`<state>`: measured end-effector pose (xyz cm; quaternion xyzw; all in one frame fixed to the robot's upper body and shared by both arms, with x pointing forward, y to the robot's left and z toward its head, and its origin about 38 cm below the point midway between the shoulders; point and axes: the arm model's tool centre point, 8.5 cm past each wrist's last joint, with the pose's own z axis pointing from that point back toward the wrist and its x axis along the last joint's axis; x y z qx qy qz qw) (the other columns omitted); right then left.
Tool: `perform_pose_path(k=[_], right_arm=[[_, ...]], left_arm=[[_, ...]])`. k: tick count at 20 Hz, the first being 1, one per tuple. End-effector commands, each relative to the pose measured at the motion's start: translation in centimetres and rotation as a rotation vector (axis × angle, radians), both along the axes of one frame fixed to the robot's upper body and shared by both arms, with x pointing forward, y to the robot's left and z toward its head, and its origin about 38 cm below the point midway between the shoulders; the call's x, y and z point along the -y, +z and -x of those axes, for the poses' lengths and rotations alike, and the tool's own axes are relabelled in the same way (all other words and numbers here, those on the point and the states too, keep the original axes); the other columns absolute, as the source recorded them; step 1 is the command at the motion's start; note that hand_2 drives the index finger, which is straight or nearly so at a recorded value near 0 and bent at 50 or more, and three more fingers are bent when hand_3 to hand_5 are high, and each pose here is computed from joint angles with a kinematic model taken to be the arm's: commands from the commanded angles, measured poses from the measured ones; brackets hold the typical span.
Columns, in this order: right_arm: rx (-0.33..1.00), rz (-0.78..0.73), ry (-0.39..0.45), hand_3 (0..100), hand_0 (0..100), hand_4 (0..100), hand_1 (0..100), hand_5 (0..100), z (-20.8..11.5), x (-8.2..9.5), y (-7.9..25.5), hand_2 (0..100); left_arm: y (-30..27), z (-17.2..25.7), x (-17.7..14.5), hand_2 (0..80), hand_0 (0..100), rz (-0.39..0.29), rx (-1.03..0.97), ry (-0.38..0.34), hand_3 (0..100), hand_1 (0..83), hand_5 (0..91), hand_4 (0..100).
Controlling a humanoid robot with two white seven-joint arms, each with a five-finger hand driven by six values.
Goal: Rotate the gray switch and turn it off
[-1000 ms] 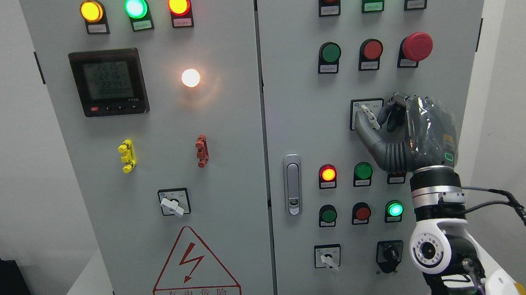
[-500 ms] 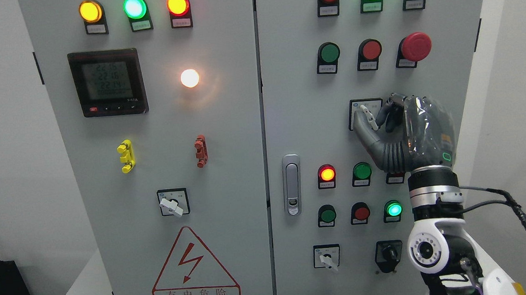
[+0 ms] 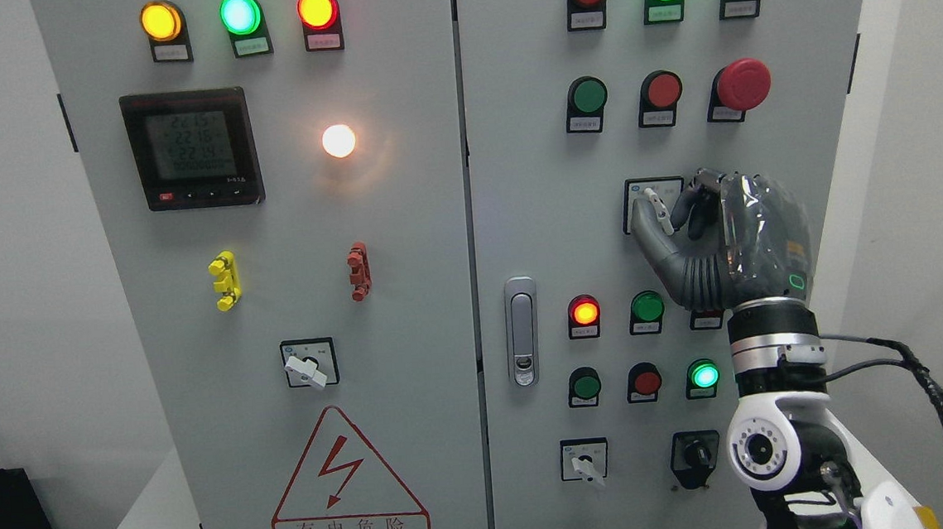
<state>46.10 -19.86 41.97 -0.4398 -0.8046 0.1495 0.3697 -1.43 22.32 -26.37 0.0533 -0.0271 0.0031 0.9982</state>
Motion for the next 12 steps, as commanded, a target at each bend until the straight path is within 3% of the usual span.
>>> perform_pose_path(k=[1, 12], right_arm=[[-0.01, -0.005, 0.014, 93, 49, 78, 36, 88, -0.2, -0.55, -0.09, 75], [-0.01, -0.005, 0.014, 95, 51, 79, 34, 89, -0.2, -0.55, -0.09, 76]], left_arm=[[0.06, 0.82, 0.0, 0.0, 12, -0.001, -0.024, 0.025, 0, 38.9, 0.0, 0], [0.06, 0.82, 0.0, 0.0, 12, -0.001, -0.024, 0.025, 0, 38.9, 0.0, 0]])
